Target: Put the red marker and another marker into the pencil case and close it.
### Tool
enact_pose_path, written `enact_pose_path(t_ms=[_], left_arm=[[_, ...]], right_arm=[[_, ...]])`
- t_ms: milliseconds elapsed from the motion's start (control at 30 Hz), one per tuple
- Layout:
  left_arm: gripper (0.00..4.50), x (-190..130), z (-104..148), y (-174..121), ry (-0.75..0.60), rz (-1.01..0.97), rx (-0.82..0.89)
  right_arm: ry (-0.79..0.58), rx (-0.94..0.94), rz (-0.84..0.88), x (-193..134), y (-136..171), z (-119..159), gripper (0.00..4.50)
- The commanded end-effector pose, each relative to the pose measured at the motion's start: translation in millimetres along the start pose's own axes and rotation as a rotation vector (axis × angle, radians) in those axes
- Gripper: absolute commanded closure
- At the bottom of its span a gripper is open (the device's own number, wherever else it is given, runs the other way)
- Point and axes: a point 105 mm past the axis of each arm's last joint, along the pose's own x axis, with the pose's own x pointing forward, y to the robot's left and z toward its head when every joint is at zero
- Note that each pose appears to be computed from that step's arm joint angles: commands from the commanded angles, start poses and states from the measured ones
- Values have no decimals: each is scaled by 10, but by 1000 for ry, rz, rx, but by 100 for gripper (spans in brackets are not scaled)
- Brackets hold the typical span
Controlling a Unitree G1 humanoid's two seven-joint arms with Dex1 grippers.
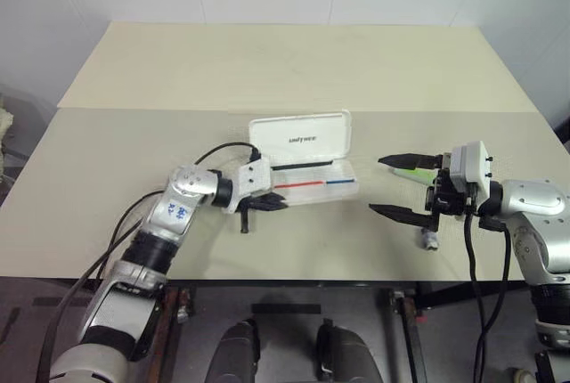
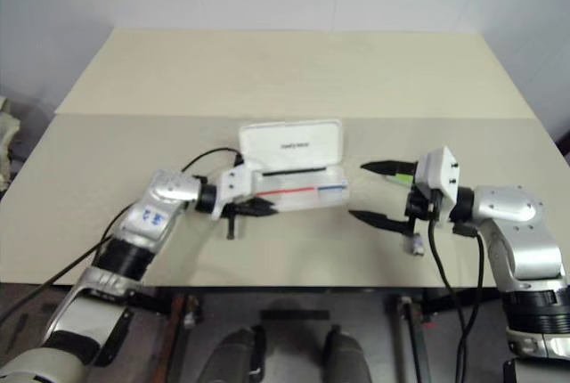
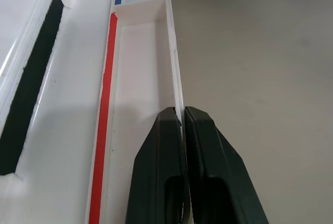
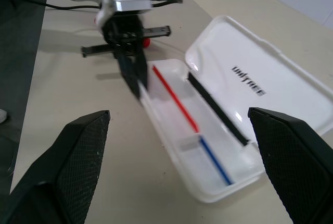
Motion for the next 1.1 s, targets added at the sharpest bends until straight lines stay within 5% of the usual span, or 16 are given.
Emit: enact_pose_path(t_ms=[33, 200, 367, 700, 1100], left_arm=[[449, -87, 21, -139, 4, -36, 62], [449, -104, -98, -162, 52, -35, 103], [449, 8, 100, -89, -64, 5, 75], [104, -49, 251, -216, -181, -3, 66], [104, -432, 308, -298, -286, 173, 46]], right_arm=[[-33, -29, 11, 36, 14, 96, 0], [-47, -20, 17, 77, 39, 101, 0], [-55, -8, 23, 106, 58, 99, 0], [-65, 3, 40, 170, 38, 83, 0], [-82, 22, 76, 266, 51, 51, 0]])
